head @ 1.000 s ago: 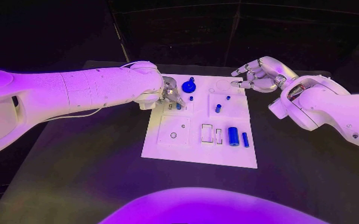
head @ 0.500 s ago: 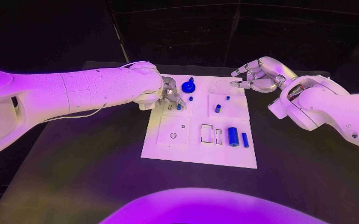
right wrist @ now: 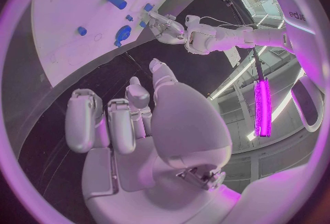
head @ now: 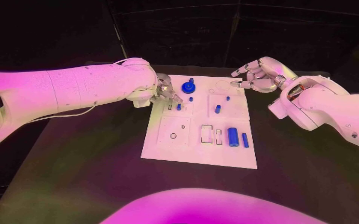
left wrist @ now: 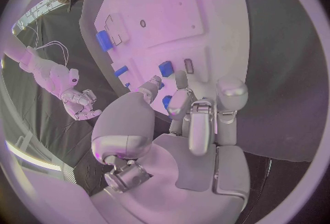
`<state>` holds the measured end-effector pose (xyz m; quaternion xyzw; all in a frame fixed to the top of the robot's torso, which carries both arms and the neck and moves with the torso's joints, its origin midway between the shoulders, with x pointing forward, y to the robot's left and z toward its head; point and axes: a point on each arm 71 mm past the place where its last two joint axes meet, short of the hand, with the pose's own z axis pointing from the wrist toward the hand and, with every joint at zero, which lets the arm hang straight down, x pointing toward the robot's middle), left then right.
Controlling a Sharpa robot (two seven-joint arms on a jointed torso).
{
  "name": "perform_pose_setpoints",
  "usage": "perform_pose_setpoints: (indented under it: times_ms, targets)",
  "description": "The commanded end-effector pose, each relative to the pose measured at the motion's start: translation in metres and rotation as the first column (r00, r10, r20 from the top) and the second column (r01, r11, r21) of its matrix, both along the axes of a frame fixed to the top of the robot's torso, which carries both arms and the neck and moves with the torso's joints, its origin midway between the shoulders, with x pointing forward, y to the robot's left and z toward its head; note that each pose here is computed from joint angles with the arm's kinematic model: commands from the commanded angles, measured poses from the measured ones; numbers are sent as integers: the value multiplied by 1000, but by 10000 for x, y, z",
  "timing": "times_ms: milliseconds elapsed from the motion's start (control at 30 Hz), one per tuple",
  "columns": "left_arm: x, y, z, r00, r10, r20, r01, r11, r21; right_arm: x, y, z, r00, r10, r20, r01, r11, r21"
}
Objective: Assemble the parts on the task board
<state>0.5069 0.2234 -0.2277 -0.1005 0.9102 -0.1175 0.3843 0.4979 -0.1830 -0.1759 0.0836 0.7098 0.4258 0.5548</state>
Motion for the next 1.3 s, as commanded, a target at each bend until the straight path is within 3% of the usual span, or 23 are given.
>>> perform_pose_setpoints:
  times_ms: [33, 233, 333, 500, 733, 900, 1300]
  targets:
    - [31, 21, 124, 1000, 20, 15, -20, 999, -25, 6, 6, 12, 1000, 7, 4, -7, 1000, 5]
    - [153, 124, 378, 999, 40, 34, -39, 999, -34, 13, 8, 9, 1000, 6, 3, -6, 1000, 4]
    - [225, 164, 437, 998, 50, 33, -49, 998, -30, 14, 16, 8, 1000, 7, 1, -7, 1000, 5]
    - [327, 184, 465, 998, 59, 18, -58, 998, -21, 16, 22, 6, 1000, 7, -1, -7, 1000, 4]
    - [525, 203, 451, 997, 79, -4, -79, 997, 14, 18, 27, 5, 1000, 6, -2, -6, 1000, 4]
    - [654, 223, 388, 997, 81, -10, -80, 994, 81, 18, 39, 4, 1000, 7, -3, -7, 1000, 4]
    - [755, 256, 242, 995, 97, -33, -92, 985, 144, 18, 51, 4, 1000, 8, -3, -8, 1000, 4]
